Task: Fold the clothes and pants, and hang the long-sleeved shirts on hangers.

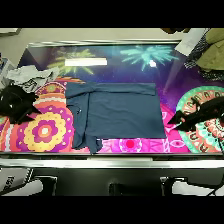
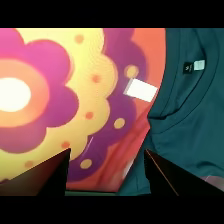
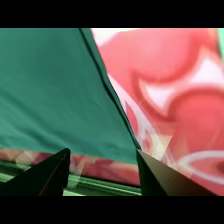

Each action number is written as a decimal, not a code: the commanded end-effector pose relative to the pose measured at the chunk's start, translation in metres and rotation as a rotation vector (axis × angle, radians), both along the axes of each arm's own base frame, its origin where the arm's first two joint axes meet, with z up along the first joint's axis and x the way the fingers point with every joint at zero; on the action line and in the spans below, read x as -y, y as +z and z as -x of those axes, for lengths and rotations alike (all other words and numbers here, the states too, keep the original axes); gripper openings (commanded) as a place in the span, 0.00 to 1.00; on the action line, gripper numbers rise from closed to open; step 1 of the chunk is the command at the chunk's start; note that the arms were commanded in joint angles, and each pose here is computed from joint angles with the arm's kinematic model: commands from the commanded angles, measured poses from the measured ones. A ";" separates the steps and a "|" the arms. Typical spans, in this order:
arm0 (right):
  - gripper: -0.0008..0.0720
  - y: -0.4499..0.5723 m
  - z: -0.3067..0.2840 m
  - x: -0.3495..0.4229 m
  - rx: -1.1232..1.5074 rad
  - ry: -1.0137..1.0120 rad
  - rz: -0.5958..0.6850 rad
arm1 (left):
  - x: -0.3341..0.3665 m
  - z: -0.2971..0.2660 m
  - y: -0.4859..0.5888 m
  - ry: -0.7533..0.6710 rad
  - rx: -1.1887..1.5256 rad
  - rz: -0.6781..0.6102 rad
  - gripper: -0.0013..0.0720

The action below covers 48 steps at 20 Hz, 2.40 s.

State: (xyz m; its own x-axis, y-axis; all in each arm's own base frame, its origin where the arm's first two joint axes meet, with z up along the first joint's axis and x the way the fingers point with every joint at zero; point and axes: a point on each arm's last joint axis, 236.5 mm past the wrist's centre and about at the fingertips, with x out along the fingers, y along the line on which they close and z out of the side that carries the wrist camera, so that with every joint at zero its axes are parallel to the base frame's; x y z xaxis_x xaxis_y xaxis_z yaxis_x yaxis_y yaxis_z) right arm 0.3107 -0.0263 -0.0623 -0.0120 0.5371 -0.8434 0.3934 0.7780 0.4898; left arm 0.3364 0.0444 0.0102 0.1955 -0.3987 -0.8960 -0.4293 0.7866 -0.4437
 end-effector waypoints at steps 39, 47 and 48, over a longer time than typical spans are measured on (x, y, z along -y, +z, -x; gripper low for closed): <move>0.06 0.124 -0.093 -0.091 0.611 -0.066 -0.248 | 0.192 -0.033 0.025 -0.276 0.450 0.188 0.04; 0.06 0.476 -0.108 -0.087 1.470 0.020 0.071 | 0.129 -0.082 0.338 -0.208 1.130 -0.189 0.03; 0.05 0.516 -0.086 -0.088 1.562 0.014 0.123 | 0.119 -0.069 0.375 -0.171 1.201 -0.238 0.04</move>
